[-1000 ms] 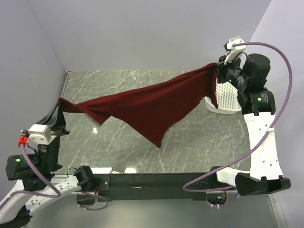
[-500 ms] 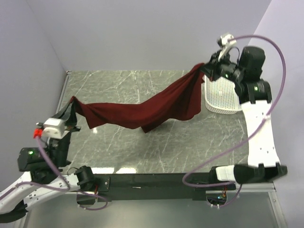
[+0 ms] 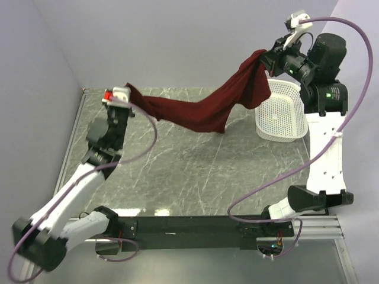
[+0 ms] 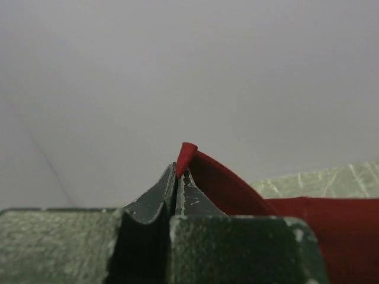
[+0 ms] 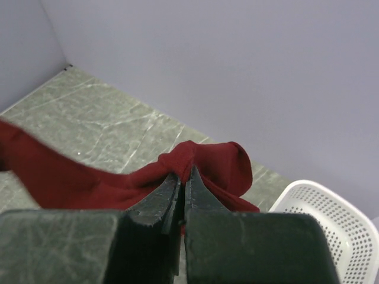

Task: Fold and stack the t-shirts
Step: Flatten the tshirt out

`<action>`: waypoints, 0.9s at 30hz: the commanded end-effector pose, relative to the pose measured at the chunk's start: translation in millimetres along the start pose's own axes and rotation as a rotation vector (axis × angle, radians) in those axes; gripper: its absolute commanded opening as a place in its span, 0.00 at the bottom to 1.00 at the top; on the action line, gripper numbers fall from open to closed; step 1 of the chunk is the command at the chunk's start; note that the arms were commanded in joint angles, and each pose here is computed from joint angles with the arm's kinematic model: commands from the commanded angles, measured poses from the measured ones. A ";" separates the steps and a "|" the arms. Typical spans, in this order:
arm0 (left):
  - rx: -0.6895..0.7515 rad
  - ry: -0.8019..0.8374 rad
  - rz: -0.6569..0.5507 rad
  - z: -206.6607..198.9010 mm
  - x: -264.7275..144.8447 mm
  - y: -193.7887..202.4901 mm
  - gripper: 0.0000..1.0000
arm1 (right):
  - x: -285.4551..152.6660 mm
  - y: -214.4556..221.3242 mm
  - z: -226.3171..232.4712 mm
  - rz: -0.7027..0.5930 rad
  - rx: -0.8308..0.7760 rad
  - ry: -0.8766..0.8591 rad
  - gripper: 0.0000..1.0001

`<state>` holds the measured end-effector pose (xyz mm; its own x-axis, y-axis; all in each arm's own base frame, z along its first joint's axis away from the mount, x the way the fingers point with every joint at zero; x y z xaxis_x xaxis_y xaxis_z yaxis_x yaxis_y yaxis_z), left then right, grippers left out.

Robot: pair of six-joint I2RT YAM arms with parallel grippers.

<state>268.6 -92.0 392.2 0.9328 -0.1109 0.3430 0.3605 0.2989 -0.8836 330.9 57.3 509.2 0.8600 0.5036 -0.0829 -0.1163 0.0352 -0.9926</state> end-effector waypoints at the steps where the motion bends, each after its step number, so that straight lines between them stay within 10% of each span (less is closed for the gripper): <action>1: -0.255 0.087 -0.212 -6.9 41.2 -31.4 0.01 | -33.5 -43.1 20.2 -0.170 -0.096 -0.022 0.00; 6: -0.238 0.094 -0.186 -11.4 69.4 -19.3 0.01 | -60.8 -22.8 58.2 -0.152 -0.239 -0.298 0.00; 14: -0.285 0.204 0.209 -16.2 0.9 84.5 0.03 | -98.0 206.0 175.1 0.271 -0.331 -0.968 0.00; 17: -0.326 0.214 0.363 -15.7 -35.4 102.2 0.57 | -94.2 266.1 188.1 0.415 -0.244 -1.064 0.01; 18: -0.341 0.203 0.396 -14.0 -44.1 103.6 0.79 | -87.9 282.1 188.8 0.476 -0.279 -1.044 0.40; 20: -0.371 0.179 0.439 -6.4 -65.7 96.9 0.89 | -93.6 302.6 205.7 0.544 -0.344 -1.136 0.68; 27: -0.493 0.108 0.466 8.5 -98.9 67.2 0.99 | -65.5 284.1 210.1 0.565 -0.453 -1.068 0.86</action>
<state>212.9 -51.6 301.8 0.9843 -0.1714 -0.0413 -0.0501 -0.0472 -0.9976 109.9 210.7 210.8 -0.2505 0.7404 -0.6238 -0.0725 -0.6569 -0.7505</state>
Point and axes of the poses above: each gripper's point midway between its finger pads, its own x axis out along the fingers, its own z axis along the line the jaws close on, y = z × x, the point moved 7 cm from there along -x, back along the fingers, and after that the axes turned 9 degrees about x, right-handed, at the moved point
